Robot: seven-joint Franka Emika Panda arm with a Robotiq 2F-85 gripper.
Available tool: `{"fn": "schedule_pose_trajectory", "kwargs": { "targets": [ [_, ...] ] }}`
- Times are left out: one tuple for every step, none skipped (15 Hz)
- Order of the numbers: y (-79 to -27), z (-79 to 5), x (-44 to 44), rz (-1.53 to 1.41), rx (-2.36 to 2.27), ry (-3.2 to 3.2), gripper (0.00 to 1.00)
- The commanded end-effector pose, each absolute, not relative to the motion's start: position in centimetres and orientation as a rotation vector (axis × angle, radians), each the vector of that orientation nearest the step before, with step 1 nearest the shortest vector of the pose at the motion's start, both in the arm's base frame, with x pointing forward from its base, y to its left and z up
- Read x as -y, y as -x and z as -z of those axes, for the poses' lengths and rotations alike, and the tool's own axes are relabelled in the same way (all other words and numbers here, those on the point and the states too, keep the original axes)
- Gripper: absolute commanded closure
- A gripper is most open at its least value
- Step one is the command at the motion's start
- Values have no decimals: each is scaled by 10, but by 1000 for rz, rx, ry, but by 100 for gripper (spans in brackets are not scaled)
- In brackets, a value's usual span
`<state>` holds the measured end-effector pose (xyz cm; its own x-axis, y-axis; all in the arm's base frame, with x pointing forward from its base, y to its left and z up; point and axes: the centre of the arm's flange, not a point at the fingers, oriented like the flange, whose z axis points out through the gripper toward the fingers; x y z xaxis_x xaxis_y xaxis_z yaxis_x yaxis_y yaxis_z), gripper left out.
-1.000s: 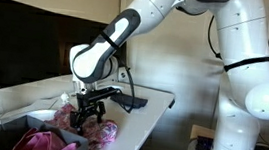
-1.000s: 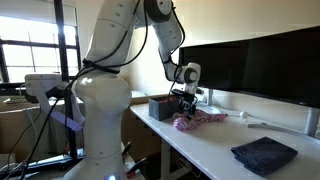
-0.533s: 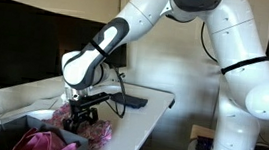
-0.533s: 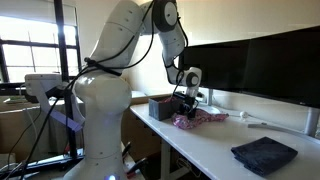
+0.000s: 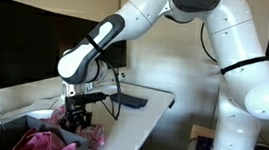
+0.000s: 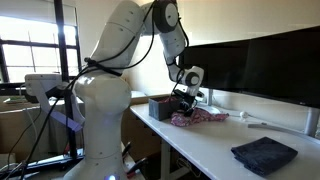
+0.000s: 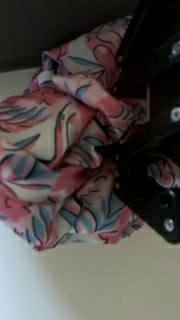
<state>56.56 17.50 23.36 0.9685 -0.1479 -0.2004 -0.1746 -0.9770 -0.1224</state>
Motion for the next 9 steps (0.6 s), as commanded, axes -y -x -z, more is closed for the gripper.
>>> {"fn": "schedule_pose_trajectory", "kwargs": {
  "targets": [
    [-566, -230, -173, -306, -253, 2883, 88],
    [-566, -233, -172, -303, -259, 2867, 88],
    [-565, -238, -171, -300, -267, 2858, 89],
    [-564, -242, -168, -298, -270, 2853, 88],
    [-563, -247, -166, -295, -273, 2847, 88],
    [-561, -254, -164, -286, -282, 2845, 88],
    [-560, -260, -163, -271, -286, 2845, 88],
    [-558, -269, -163, -254, -294, 2854, 88],
    [-557, -276, -163, -241, -296, 2861, 88]
  ]
}}
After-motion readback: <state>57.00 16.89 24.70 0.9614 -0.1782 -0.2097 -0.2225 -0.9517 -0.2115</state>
